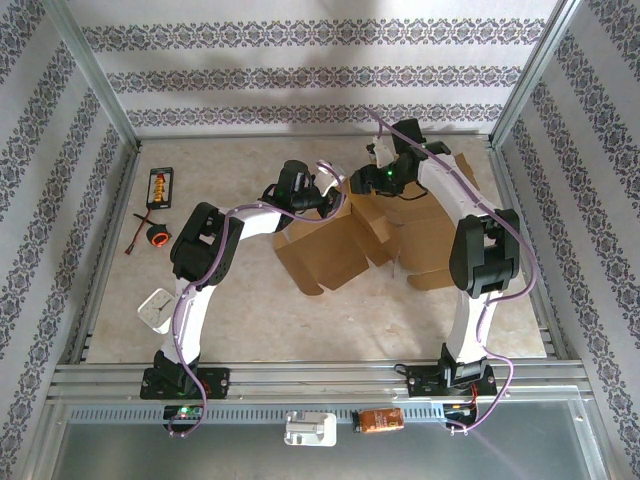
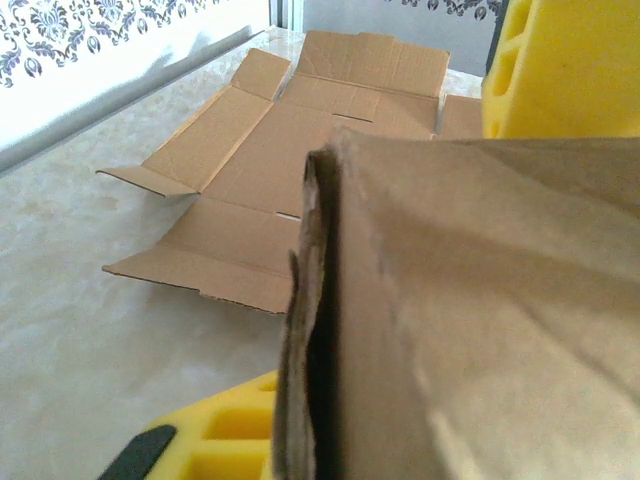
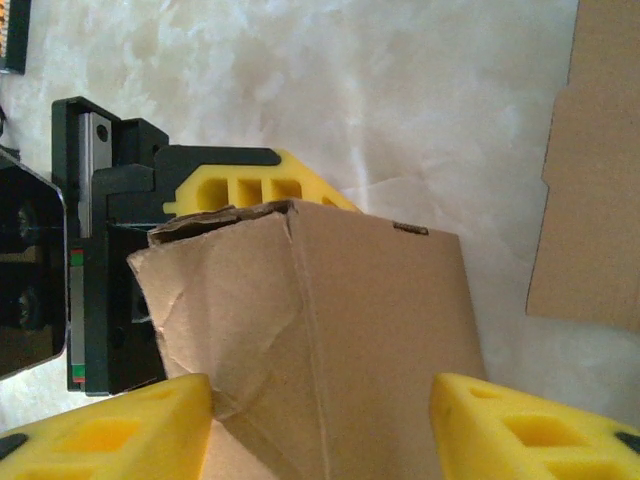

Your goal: Fold the paper box

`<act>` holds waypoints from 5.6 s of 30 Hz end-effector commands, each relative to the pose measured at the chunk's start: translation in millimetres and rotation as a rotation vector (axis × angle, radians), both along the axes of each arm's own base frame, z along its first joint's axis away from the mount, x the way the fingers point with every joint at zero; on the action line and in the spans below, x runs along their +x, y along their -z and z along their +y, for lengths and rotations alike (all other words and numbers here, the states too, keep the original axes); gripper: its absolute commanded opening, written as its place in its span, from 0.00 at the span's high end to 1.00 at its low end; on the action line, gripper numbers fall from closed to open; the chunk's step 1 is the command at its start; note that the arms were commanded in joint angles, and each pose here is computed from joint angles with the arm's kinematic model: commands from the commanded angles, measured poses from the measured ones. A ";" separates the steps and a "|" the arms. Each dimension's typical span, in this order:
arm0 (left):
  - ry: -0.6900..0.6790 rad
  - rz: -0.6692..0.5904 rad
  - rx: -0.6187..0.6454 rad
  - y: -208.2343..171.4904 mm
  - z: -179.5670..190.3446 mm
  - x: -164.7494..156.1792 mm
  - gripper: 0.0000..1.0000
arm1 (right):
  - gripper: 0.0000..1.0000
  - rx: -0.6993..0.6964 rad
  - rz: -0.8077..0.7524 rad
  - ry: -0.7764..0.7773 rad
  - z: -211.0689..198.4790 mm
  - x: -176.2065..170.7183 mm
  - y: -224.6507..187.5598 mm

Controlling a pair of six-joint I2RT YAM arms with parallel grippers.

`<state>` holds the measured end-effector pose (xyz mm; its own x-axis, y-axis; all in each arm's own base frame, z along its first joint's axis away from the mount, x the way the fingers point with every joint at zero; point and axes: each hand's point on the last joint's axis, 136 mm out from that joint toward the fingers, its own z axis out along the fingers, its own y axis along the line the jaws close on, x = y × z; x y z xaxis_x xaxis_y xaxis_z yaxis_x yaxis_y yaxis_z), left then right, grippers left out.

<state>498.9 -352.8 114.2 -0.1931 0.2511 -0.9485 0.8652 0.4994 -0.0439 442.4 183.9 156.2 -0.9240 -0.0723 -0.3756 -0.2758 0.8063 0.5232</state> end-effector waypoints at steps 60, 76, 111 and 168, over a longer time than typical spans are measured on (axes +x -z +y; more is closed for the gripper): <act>-0.591 0.666 -0.130 -73.7 97.5 -35.5 0.40 | 0.31 -0.162 0.090 0.865 -58.0 -63.1 -25.1; -0.261 0.798 -0.216 -66.1 43.7 9.6 0.14 | 0.33 0.007 0.060 0.802 -38.1 -22.2 8.9; -0.573 0.832 -0.398 -68.3 130.3 8.4 0.25 | 0.57 0.096 -0.101 0.342 36.8 43.0 -3.3; -0.601 0.833 -0.296 -37.4 129.6 13.4 0.53 | 0.11 -0.060 -0.267 0.562 10.6 58.5 107.4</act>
<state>518.6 -220.2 159.6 -0.8043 -0.3472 -0.4821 0.1352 0.6832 -0.7176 487.8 181.9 35.9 -0.7337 0.3840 -0.5606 0.1458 0.8947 0.4222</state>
